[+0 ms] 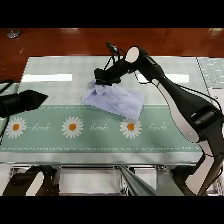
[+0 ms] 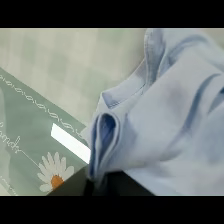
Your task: Fold the shirts.
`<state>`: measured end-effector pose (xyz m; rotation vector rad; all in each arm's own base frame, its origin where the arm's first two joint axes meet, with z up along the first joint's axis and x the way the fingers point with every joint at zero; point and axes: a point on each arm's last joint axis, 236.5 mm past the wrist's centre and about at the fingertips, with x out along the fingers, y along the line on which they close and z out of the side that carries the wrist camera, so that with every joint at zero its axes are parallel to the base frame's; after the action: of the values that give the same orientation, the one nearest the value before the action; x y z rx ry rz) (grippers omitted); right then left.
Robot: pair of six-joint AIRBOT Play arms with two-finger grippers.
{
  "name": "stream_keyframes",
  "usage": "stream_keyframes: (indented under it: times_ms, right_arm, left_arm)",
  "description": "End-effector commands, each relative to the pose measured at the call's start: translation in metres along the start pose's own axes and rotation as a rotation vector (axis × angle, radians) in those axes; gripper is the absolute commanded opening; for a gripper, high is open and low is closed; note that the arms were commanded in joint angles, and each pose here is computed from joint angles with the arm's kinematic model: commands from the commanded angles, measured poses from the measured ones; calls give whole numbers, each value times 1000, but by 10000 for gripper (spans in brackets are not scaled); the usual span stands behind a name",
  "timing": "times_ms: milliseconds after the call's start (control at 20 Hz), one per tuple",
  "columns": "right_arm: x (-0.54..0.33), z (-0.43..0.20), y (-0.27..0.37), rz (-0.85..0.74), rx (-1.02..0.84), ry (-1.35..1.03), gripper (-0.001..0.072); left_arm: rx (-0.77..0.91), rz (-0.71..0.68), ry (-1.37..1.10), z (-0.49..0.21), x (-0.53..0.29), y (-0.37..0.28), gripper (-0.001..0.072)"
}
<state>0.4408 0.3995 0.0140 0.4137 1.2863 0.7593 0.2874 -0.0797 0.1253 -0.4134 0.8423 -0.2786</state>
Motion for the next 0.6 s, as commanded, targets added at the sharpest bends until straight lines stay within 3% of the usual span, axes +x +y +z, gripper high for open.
stream_keyframes:
  times_ms: [0, 200, 350, 450, 550]
  right_arm:
    - [17, -12, 7, 48, -37, 62, 632]
    - [-74, -10, -24, 2, -43, 117, 632]
    - [-201, -12, -105, -341, -42, 76, 632]
    - [-277, -28, -169, -587, 92, -37, 632]
    - [-301, -61, -217, -634, 287, -200, 632]
  left_arm:
    - [-90, 1, -21, -14, 28, 19, 22]
    - [-135, 34, 24, -25, 53, 40, 22]
    - [-158, 43, 64, -31, 64, 46, 22]
    - [-164, 42, 74, -33, 66, 47, 22]
    - [-165, 38, 74, -33, 67, 45, 22]
